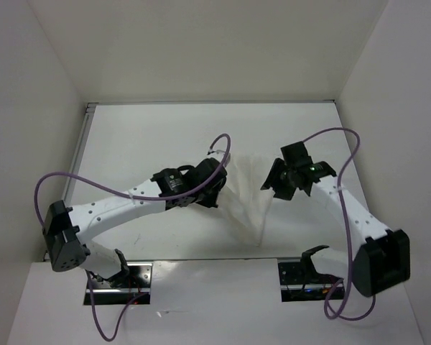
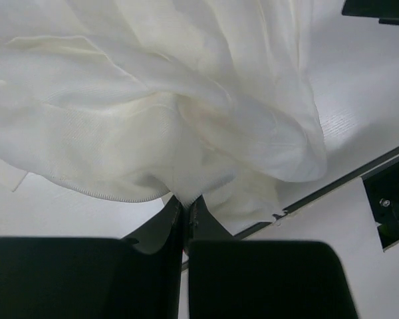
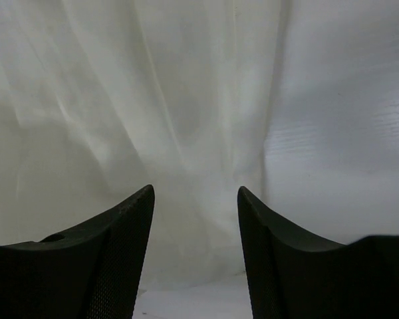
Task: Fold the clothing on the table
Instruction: Move the skirt to the center of the board
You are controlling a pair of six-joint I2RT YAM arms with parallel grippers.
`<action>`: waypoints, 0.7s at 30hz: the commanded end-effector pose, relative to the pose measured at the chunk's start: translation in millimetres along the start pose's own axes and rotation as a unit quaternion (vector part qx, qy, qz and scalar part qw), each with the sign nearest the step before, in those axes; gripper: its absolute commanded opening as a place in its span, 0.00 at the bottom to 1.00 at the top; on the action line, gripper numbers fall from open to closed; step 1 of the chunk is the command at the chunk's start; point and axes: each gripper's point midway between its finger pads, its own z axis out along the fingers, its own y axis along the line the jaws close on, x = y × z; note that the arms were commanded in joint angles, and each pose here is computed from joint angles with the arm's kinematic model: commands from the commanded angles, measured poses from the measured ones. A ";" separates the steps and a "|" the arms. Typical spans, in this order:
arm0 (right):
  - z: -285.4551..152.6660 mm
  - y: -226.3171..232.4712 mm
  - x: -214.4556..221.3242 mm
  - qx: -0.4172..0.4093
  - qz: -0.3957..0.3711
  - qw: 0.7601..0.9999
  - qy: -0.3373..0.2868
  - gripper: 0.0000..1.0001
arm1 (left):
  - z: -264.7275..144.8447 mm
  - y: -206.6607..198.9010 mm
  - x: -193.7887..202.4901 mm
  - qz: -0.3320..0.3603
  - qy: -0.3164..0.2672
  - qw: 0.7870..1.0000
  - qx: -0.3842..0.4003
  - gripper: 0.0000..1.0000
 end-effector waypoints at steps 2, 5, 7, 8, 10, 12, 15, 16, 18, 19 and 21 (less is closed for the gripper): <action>31.7 3.1 8.3 0.025 -0.059 0.996 0.066 0.58 | 30.3 9.5 43.2 -0.008 0.073 0.997 -0.028 0.02; 43.9 13.7 21.7 0.034 -0.093 0.991 0.090 0.58 | 33.9 11.7 49.1 -0.011 0.081 0.996 -0.034 0.02; 54.7 15.6 37.2 0.045 -0.112 0.986 0.115 0.58 | 33.9 11.2 49.0 -0.017 0.080 0.996 -0.034 0.02; 58.1 15.1 42.9 0.050 -0.118 0.984 0.124 0.58 | 33.9 11.2 49.0 -0.017 0.080 0.996 -0.034 0.02; 67.2 8.8 51.7 0.076 -0.132 0.979 0.137 0.58 | 33.5 13.9 49.9 -0.015 0.081 0.996 -0.041 0.02; 71.7 -1.6 59.8 0.105 -0.135 0.974 0.149 0.57 | 33.1 16.4 50.7 -0.018 0.082 0.995 -0.048 0.02; 68.6 -7.9 64.2 0.134 -0.123 0.973 0.144 0.57 | 34.9 20.1 57.3 -0.016 0.089 0.994 -0.053 0.02; 67.1 -6.1 63.3 0.132 -0.117 0.974 0.141 0.57 | 34.9 19.8 57.3 -0.020 0.089 0.994 -0.053 0.02; 60.3 -9.8 59.1 0.144 -0.109 0.975 0.127 0.56 | 36.0 22.2 61.8 -0.019 0.094 0.994 -0.057 0.02; 53.7 -10.7 54.0 0.152 -0.101 0.977 0.114 0.56 | 37.1 30.6 65.5 -0.019 0.098 0.992 -0.070 0.01; 47.6 -19.1 53.6 0.171 -0.100 0.974 0.112 0.56 | 41.4 38.6 70.2 -0.024 0.103 0.991 -0.086 0.01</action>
